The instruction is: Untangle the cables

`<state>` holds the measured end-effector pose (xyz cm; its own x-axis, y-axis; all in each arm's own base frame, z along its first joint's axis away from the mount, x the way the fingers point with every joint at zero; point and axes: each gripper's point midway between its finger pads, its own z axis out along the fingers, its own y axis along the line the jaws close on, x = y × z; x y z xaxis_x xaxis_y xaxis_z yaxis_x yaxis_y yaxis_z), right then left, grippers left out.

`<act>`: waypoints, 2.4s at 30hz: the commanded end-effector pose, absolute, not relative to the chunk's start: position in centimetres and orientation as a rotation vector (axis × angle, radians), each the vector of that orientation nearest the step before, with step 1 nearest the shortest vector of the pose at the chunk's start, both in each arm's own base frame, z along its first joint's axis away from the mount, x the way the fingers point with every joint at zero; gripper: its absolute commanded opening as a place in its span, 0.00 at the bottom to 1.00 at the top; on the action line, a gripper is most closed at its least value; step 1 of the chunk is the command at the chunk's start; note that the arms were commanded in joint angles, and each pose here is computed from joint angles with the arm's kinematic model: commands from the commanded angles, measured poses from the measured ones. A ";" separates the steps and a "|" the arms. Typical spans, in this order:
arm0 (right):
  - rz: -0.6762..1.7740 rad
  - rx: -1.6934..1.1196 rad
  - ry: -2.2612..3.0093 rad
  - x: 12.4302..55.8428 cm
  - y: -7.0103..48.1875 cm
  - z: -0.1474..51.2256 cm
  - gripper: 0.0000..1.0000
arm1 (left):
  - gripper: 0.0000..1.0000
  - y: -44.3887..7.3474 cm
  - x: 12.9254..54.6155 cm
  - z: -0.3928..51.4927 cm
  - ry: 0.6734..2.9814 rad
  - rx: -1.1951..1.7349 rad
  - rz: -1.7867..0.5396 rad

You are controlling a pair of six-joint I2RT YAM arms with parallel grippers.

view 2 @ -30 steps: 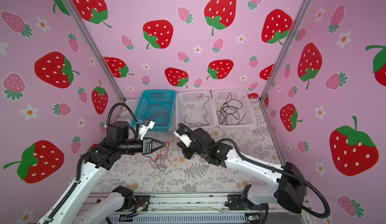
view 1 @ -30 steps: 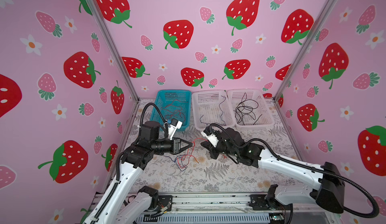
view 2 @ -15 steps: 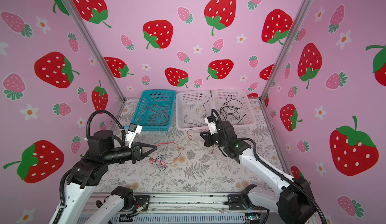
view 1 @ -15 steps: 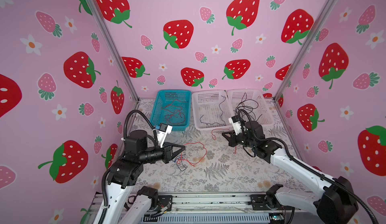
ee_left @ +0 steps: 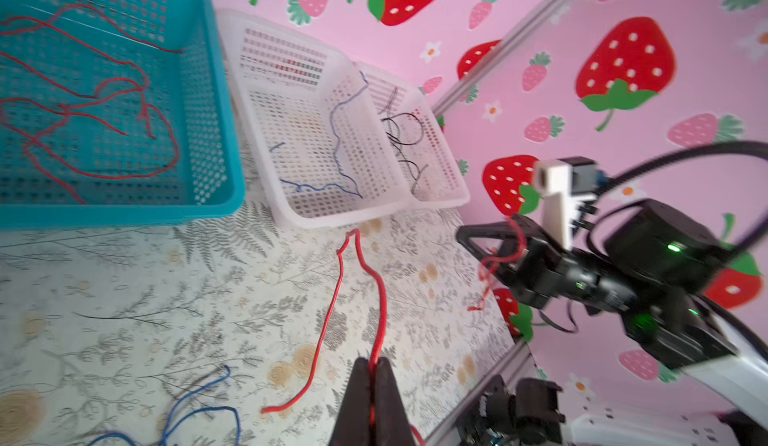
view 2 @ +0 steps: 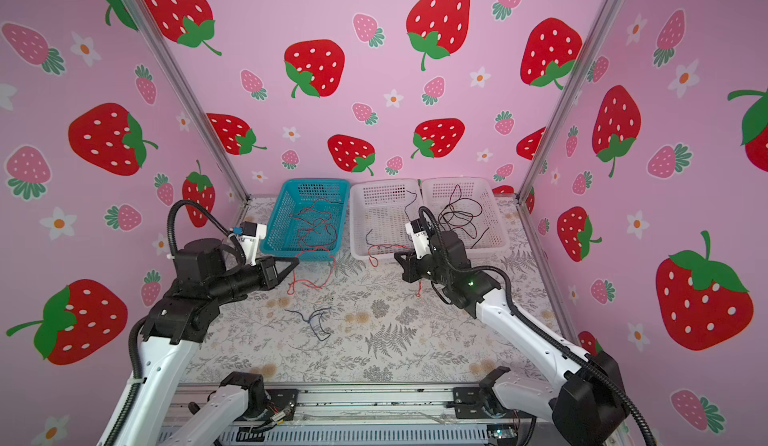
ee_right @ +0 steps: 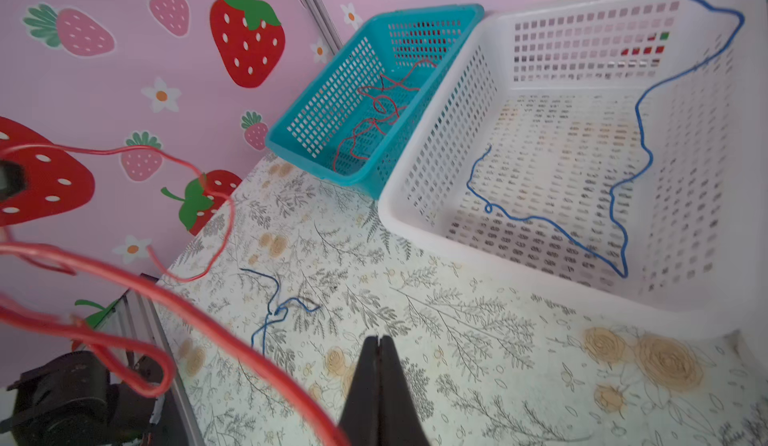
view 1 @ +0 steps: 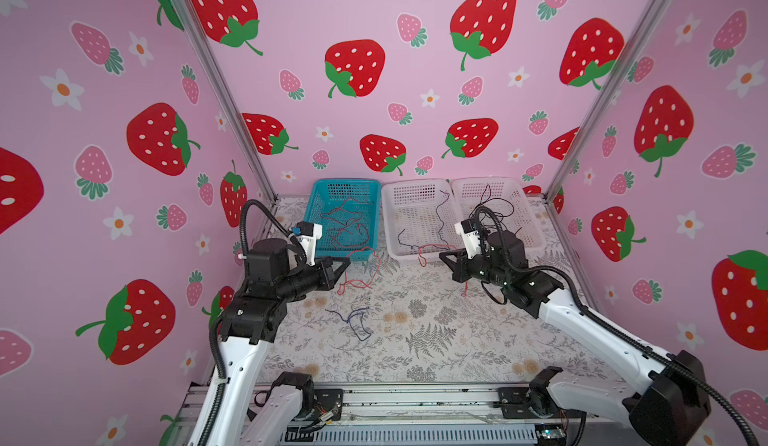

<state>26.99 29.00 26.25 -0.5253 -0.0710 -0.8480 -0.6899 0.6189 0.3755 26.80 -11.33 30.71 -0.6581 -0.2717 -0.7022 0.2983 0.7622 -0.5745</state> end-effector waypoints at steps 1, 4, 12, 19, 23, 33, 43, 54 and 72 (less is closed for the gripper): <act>0.910 -0.636 1.929 27.2 30.6 28.6 0.00 | 0.00 -7.7 32.4 31.6 2.059 -0.095 -0.604; 0.876 -0.678 1.923 26.9 32.4 28.8 0.00 | 0.00 -6.0 37.2 31.0 2.071 -0.162 -0.480; 0.888 -0.725 1.891 27.5 36.5 30.5 0.00 | 0.02 -3.3 48.7 25.3 2.183 -0.255 -0.321; 0.881 -0.731 1.906 30.5 40.2 31.0 0.00 | 0.33 -3.4 52.0 24.4 2.212 -0.228 -0.359; 0.897 -0.729 1.925 32.7 43.2 30.8 0.00 | 0.66 -3.7 50.6 28.1 2.134 -0.216 -0.397; 0.951 -0.792 1.938 38.7 54.7 28.3 0.00 | 0.95 1.0 38.0 35.3 1.878 -0.421 -0.210; 0.976 -0.734 1.782 43.3 59.4 22.7 0.00 | 0.99 3.3 28.1 32.4 1.815 -0.491 -0.081; 0.904 -0.742 1.719 45.2 59.1 22.4 0.50 | 0.99 3.5 26.6 30.0 1.830 -0.487 -0.057; 0.927 -0.845 1.694 28.6 50.3 31.5 0.86 | 0.99 1.9 25.2 25.7 1.981 -0.454 -0.119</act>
<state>31.27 50.38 35.64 -0.2351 -0.0688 -0.9695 -0.8594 0.4806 0.1744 25.44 2.19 26.12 -0.3581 -0.3616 -0.8608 -0.2704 0.9226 -0.2751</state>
